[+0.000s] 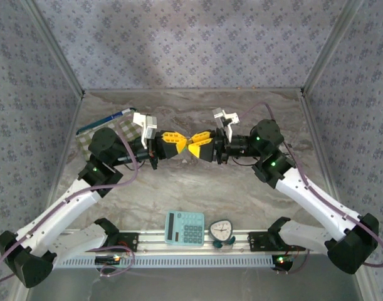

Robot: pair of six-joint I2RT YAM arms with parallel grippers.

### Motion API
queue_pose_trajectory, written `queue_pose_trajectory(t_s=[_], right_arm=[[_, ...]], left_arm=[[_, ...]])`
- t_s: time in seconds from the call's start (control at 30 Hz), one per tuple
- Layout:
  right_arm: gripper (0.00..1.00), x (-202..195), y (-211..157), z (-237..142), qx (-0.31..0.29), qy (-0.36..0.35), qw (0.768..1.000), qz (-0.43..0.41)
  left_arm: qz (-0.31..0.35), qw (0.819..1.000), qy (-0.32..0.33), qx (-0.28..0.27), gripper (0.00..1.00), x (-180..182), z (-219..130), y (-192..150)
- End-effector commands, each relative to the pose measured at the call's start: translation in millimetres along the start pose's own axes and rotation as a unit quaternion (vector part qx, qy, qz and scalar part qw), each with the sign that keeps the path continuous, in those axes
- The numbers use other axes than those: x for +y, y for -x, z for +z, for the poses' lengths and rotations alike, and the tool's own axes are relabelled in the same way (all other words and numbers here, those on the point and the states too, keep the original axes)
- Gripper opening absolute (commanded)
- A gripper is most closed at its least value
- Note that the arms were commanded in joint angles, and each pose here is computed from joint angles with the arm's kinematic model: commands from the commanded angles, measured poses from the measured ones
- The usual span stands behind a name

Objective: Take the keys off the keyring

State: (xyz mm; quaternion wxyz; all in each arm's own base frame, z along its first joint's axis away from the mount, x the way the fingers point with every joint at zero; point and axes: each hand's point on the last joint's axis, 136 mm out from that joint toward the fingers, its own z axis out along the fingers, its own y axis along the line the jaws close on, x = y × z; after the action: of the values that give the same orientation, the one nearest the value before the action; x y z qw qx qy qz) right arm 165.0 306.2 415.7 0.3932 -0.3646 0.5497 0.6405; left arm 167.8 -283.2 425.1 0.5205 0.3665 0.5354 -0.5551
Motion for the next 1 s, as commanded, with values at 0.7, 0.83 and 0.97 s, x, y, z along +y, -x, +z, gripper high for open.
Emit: queue_pose_trajectory(t_s=[0.7, 0.83, 0.97], right_arm=[[0.39, -3.9, 11.8, 3.5, -0.032, 0.01, 0.999, 0.022], [0.39, -7.7, 14.4, 4.1, -0.046, 0.005, 0.999, 0.026], [0.41, -10.9, 18.9, 1.8, -0.071, 0.0, 0.997, 0.028]], left_arm=[[0.023, 0.998, 0.029, -0.043, 0.0, 5.9, -5.3, 11.8], [0.023, 0.998, 0.039, -0.054, 0.0, 9.1, -6.2, 14.7], [0.027, 0.997, 0.047, -0.063, 0.0, 11.3, -7.5, 15.5]])
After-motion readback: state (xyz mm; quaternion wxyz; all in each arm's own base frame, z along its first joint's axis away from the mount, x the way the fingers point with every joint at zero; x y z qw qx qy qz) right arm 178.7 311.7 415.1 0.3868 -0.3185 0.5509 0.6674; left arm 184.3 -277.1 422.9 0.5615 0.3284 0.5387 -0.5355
